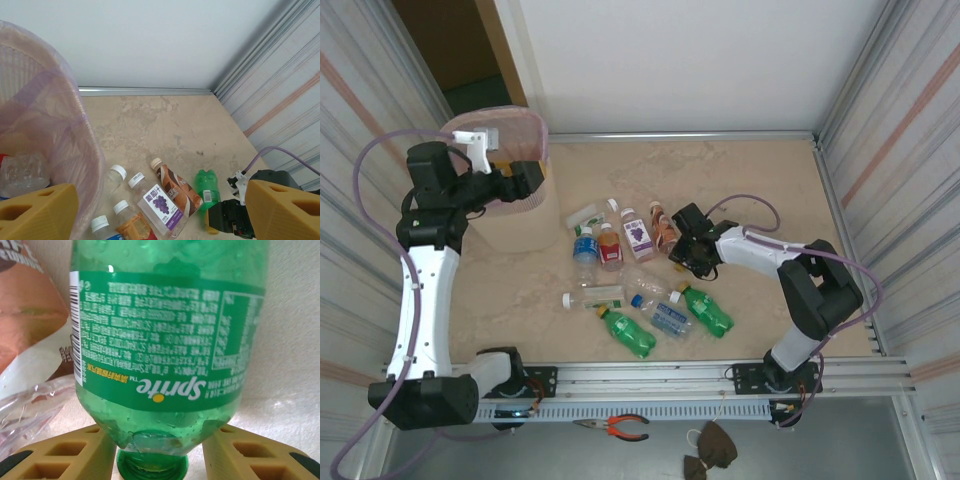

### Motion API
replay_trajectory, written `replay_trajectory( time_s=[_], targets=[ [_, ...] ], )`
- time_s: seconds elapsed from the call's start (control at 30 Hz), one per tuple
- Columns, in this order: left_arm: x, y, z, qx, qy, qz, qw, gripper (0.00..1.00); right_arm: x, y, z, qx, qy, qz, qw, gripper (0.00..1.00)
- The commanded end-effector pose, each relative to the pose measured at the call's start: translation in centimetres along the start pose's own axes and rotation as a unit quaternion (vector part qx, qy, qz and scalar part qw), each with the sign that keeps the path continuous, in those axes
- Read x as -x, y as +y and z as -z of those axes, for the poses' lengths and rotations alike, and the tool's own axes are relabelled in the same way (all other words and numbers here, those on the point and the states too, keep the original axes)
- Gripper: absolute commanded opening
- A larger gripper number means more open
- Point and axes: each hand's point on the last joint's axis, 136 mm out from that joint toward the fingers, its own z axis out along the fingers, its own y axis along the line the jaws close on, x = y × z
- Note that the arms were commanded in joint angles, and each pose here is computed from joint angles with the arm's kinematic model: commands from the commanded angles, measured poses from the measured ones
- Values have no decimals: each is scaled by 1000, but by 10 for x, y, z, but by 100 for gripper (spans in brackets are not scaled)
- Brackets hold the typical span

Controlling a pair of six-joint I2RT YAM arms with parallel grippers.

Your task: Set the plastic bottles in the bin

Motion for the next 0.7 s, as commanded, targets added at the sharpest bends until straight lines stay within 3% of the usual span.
replay_trajectory(
  time_s=[0.0,0.67],
  targets=[
    [6,-12,4,-18,-3,3,1000,87,10,-12,3,-20,-18,-3,1000,46],
    [7,-19,8,-29,-9,12,999,87,15,-19,1,-21,-12,35,999,43]
  ],
)
